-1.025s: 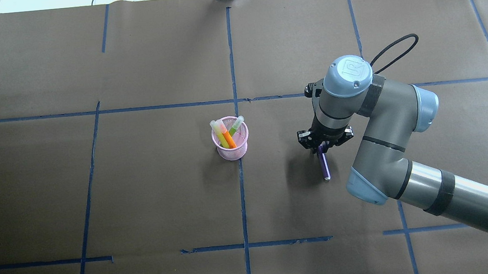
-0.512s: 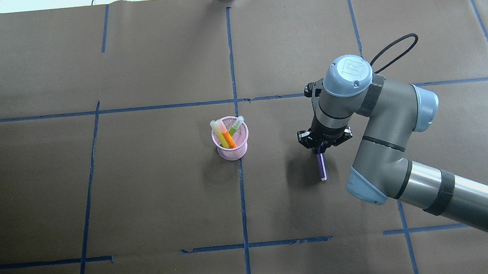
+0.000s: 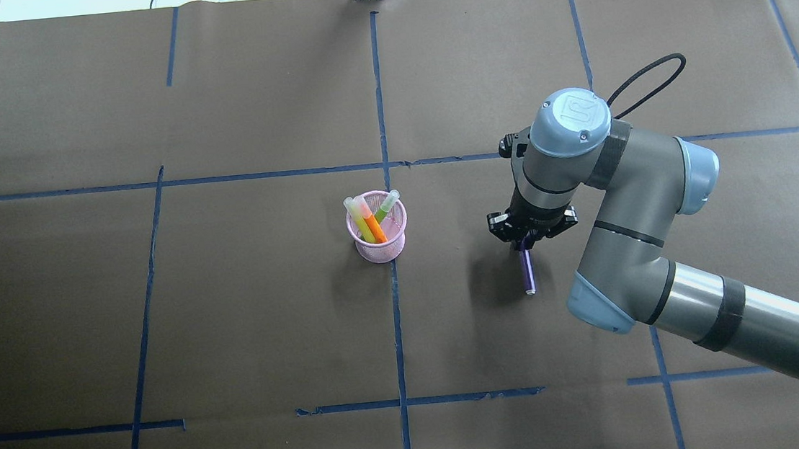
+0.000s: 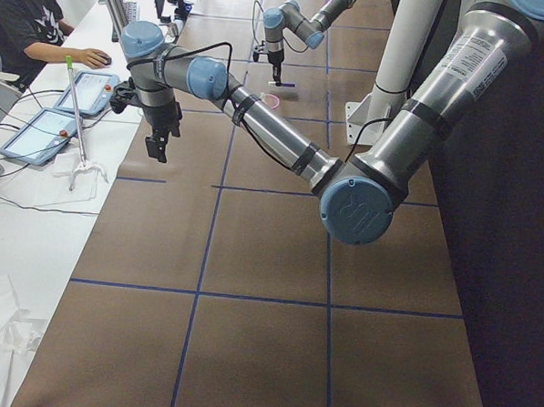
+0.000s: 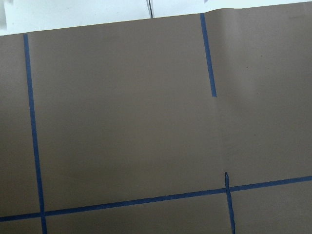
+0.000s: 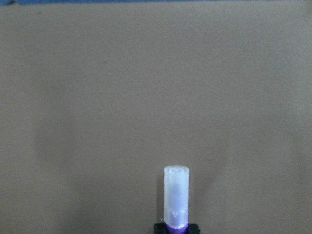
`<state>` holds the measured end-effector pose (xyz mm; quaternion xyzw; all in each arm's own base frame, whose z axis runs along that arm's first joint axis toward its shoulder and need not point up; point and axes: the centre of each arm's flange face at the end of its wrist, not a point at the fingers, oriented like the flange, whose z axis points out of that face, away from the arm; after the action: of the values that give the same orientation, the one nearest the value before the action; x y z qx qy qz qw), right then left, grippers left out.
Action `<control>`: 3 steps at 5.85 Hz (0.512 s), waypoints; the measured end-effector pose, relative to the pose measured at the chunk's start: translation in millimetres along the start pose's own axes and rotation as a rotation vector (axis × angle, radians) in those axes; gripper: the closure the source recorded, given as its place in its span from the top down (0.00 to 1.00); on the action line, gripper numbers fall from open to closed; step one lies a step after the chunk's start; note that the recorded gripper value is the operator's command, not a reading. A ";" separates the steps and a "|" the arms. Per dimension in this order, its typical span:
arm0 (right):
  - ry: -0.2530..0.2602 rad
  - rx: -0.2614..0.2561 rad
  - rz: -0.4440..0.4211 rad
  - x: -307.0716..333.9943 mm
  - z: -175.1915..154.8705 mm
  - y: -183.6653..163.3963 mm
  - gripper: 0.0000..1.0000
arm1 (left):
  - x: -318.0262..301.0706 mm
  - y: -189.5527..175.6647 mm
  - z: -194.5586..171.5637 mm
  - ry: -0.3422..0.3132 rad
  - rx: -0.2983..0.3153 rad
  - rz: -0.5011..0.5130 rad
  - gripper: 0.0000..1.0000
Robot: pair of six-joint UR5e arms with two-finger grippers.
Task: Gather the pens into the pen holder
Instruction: 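Lift the purple marker with the right gripper and carry it over the cup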
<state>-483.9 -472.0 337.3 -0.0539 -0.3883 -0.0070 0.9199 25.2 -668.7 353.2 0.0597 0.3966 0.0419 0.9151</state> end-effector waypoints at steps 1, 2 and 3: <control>-0.037 -0.007 0.013 -4.2 -21.6 -11.8 0.00 | -27.9 0.9 21.1 -0.007 -0.043 0.007 1.00; -0.063 -0.010 0.022 -9.6 -37.2 -18.9 0.00 | -67.0 7.1 54.4 -0.010 -0.090 0.031 1.00; -0.074 -0.009 0.034 -20.5 -49.7 -22.6 0.00 | -113.5 16.6 92.9 -0.010 -0.115 0.052 1.00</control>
<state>-463.9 -500.3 290.3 -0.0647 -0.4212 0.0089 0.9046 15.3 -673.4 500.3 0.0174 0.3874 0.0881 0.9175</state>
